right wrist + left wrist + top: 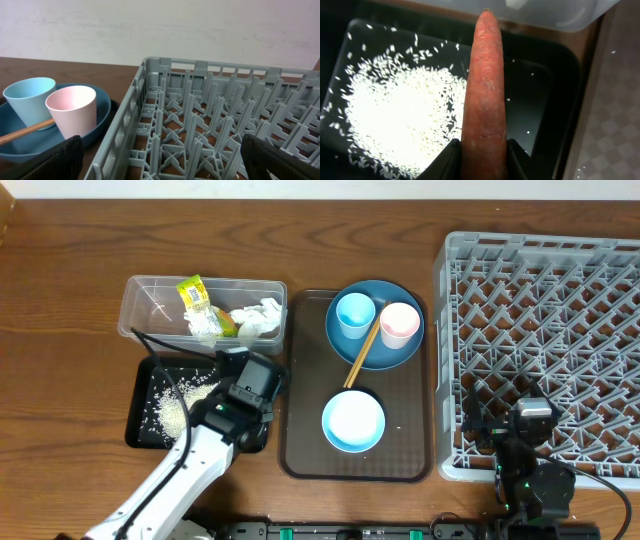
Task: Sort waste into correct bins and load items into the dishwasher rack
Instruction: 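Carry the carrot with left gripper onto the black tray and release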
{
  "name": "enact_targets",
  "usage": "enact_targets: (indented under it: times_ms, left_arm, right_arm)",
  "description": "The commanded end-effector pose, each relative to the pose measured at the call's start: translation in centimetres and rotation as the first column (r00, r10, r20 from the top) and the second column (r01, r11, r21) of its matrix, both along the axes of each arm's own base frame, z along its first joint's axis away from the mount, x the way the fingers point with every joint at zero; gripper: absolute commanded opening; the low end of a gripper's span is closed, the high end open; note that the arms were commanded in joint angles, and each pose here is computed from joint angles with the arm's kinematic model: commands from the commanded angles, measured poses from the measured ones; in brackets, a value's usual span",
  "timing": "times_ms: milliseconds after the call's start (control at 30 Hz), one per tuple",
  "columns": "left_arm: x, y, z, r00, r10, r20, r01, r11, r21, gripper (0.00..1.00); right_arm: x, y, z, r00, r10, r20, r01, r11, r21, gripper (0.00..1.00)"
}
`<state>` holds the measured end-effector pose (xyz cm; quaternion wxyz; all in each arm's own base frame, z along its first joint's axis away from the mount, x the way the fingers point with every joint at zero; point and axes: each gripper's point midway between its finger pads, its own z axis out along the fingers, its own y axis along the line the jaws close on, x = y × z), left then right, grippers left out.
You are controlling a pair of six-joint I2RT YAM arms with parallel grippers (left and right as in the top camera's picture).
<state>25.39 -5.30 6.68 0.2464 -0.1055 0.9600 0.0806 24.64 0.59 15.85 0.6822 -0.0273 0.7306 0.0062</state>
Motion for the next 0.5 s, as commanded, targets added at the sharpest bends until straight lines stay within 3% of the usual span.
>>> enact_targets:
  times_ms: [0, 467]
  left_arm:
    - [-0.3, 0.0, -1.4, 0.999, 0.022, -0.037, -0.022, 1.0, -0.007, 0.29]
    - [-0.8, -0.3, -3.2, 0.994, 0.014, -0.109, -0.015, 1.0, -0.002, 0.32]
  right_arm:
    - [0.0, -0.2, 0.0, 1.0, -0.01, 0.0, 0.01, 1.0, 0.01, 0.99]
    - [0.0, -0.2, 0.0, 1.0, -0.01, 0.0, 0.01, 1.0, 0.01, 0.99]
